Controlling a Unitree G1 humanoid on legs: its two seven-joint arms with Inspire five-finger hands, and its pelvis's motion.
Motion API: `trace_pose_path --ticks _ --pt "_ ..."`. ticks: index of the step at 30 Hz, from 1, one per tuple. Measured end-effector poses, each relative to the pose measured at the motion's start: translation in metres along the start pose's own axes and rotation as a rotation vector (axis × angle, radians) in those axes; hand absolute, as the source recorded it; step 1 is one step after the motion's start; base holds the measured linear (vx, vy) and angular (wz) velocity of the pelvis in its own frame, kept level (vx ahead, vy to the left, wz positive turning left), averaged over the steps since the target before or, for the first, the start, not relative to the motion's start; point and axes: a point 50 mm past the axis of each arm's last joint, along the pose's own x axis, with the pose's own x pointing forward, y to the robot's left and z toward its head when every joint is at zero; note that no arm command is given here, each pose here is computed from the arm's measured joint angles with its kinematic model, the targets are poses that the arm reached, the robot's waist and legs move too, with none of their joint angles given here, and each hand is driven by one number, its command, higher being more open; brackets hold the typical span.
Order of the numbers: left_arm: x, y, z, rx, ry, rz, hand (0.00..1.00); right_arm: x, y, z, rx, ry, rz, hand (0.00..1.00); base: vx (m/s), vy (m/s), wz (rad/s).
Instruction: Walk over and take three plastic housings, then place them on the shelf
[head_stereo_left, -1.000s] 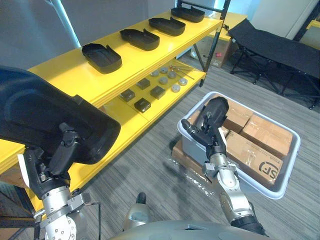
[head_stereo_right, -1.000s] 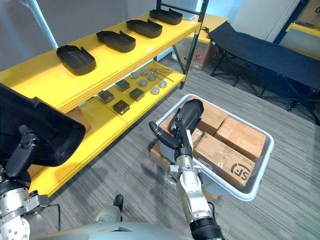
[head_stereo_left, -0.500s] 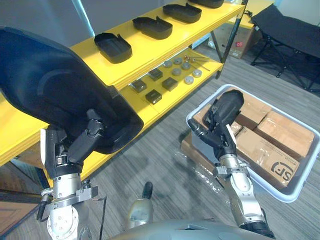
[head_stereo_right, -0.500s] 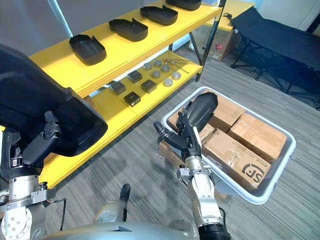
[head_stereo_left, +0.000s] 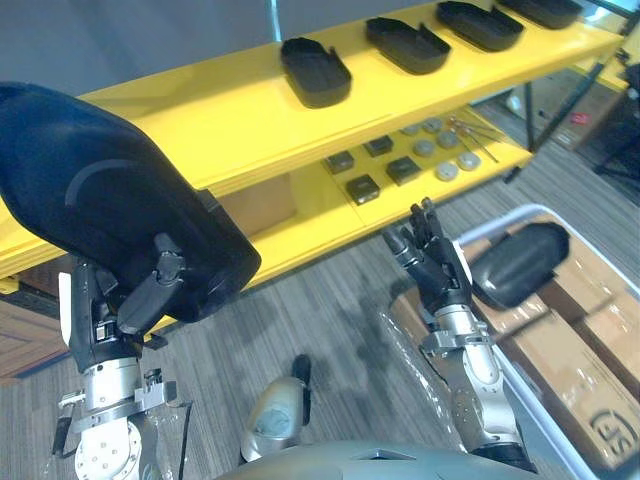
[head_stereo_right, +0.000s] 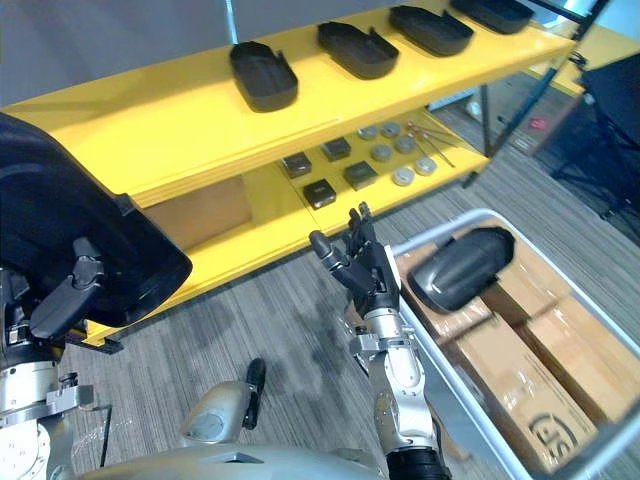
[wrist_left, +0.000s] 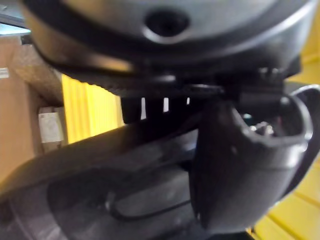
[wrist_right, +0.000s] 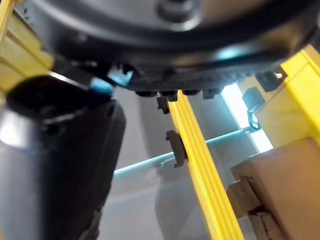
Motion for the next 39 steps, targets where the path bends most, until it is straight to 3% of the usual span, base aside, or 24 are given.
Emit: trace_pose_path --ticks 11,15,22,34,39 --pt "0.044 -0.009 0.013 0.027 -0.171 0.032 0.00 0.008 -0.014 0.034 -0.065 -0.158 -0.043 1.00 0.26 -0.025 0.71" --pt "0.030 -0.011 -0.005 0.008 -0.060 0.057 0.00 0.009 -0.026 0.049 -0.119 -0.193 -0.010 1.00 0.32 -0.320 0.82" --pt "0.024 -0.012 -0.005 0.001 -0.048 0.043 0.00 0.026 -0.026 0.067 -0.125 -0.244 0.042 1.00 0.17 -0.129 0.13" --pt "0.016 -0.017 -0.010 -0.023 -0.011 0.015 0.00 0.004 -0.029 0.045 0.008 -0.210 -0.055 1.00 -0.03 0.071 0.03" --pt "0.015 -0.038 -0.012 -0.079 -0.001 -0.075 0.00 0.004 -0.033 0.053 -0.041 -0.238 -0.036 1.00 0.03 0.355 -0.37"
